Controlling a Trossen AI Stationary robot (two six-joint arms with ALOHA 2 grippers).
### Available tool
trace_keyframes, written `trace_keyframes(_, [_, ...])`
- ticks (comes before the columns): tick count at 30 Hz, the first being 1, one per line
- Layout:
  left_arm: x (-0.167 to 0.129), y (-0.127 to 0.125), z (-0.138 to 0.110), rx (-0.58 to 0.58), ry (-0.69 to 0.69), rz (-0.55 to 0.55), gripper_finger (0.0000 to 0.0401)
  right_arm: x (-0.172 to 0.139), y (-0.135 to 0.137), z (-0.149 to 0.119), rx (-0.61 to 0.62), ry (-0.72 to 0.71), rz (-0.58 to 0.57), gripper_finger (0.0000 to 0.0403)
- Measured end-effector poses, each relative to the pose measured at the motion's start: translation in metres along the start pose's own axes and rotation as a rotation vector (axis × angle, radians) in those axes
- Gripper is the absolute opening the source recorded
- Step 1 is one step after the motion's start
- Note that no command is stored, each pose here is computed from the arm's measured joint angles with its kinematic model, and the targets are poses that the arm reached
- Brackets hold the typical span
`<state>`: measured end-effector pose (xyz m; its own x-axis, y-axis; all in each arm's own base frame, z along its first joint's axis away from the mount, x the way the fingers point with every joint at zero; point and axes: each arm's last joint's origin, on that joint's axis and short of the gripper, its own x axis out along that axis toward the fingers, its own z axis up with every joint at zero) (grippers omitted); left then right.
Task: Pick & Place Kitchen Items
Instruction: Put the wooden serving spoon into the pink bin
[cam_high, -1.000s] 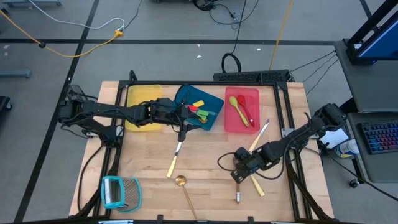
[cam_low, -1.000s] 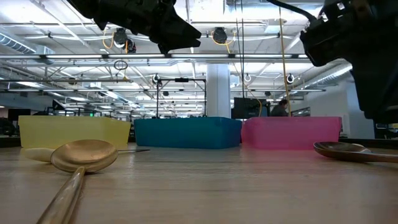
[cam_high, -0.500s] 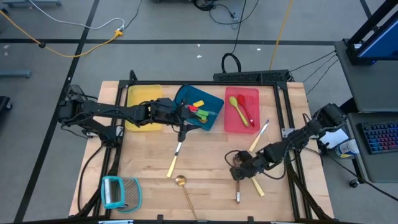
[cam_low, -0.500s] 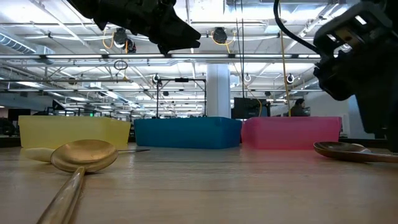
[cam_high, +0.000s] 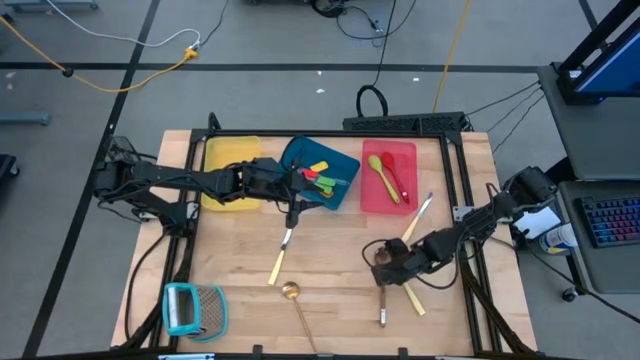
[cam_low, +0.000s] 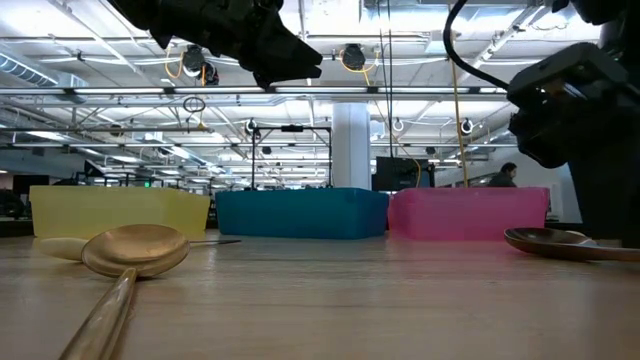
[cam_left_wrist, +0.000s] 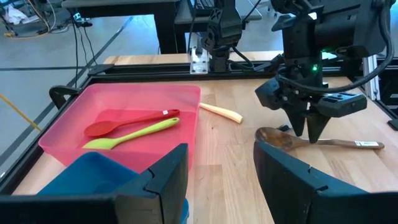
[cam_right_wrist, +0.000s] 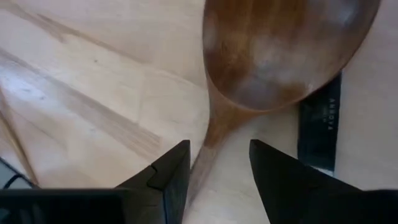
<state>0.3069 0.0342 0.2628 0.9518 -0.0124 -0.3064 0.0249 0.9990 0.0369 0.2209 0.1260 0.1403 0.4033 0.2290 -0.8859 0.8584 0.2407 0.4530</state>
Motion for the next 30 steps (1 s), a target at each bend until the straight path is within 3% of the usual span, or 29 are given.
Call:
trace_keyframes(14, [0.0, 0.0, 0.0, 0.004, -0.001, 0.003, 0.0186, 0.015, 0.001, 0.003, -0.014, -0.007, -0.027, 0.0149])
trace_keyframes(23, [0.0, 0.002, 0.0, 0.003, 0.003, 0.056, 0.0186, -0.003, 0.026, 0.014, -0.082, -0.026, -0.134, 0.0136])
trace_keyframes(30, [0.0, 0.002, -0.001, 0.012, 0.011, 0.057, 0.0186, -0.003, 0.036, 0.015, -0.065, -0.024, -0.129, 0.0134])
